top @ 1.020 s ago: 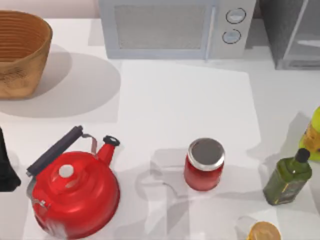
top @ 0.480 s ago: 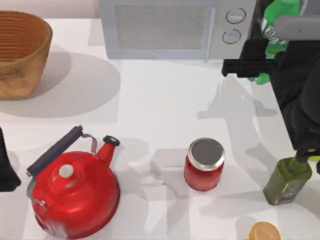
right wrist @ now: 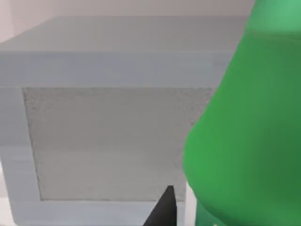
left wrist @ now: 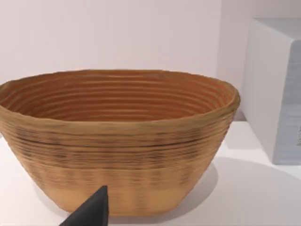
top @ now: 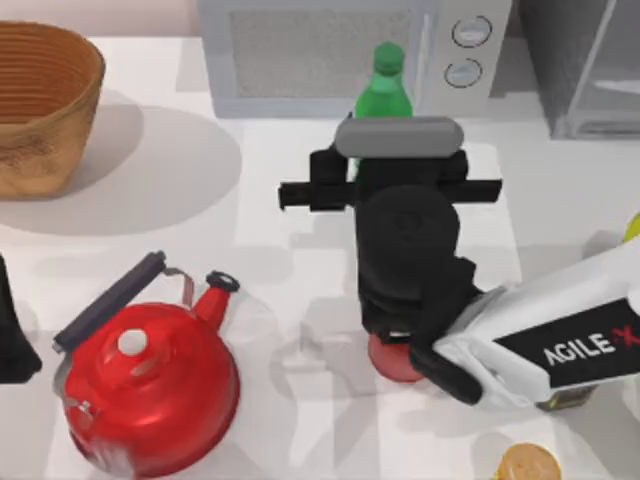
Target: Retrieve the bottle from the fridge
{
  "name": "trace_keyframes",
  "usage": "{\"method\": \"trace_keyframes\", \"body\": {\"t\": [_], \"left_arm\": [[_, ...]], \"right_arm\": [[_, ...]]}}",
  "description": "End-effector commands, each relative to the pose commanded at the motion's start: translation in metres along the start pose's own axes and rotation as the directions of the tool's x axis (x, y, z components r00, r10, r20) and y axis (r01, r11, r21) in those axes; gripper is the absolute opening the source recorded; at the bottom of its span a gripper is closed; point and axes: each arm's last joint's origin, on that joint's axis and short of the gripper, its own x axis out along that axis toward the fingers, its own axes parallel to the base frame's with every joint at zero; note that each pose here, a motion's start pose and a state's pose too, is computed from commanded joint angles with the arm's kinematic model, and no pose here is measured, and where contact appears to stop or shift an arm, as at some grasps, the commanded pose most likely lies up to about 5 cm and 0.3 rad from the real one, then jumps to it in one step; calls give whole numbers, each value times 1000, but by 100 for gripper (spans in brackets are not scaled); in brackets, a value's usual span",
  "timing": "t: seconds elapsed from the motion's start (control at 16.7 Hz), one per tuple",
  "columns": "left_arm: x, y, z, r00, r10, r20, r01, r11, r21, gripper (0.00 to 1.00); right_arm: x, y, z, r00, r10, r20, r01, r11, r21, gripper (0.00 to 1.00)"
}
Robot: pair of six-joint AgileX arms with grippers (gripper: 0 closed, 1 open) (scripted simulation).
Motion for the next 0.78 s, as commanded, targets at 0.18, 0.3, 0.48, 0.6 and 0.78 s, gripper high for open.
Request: {"method": "trace_keyframes", "body": {"t": [0.18,0.3,0.48,0.6,0.78], "left_arm": [[0,0,0,1000,0,0,0,1000,0,100],[0,0,0,1000,0,0,0,1000,0,100],[0,0,0,1000,0,0,0,1000,0,100],[0,0,0,1000,0,0,0,1000,0,100],[0,0,0,1000,0,0,0,1000,0,100]], "right_arm": [[1,12,-17,1000,-15,2,15,1000,-6,0],[1,13,-18,1000,-16,2,16,1000,-7,0],[2,11,-19,1000,-18,-2,18,1000,-9,0],[5,12,-18,1000,-15,5,15,1000,1,0],[22,16,-21,1000,-6,22,6,1000,21,0]]}}
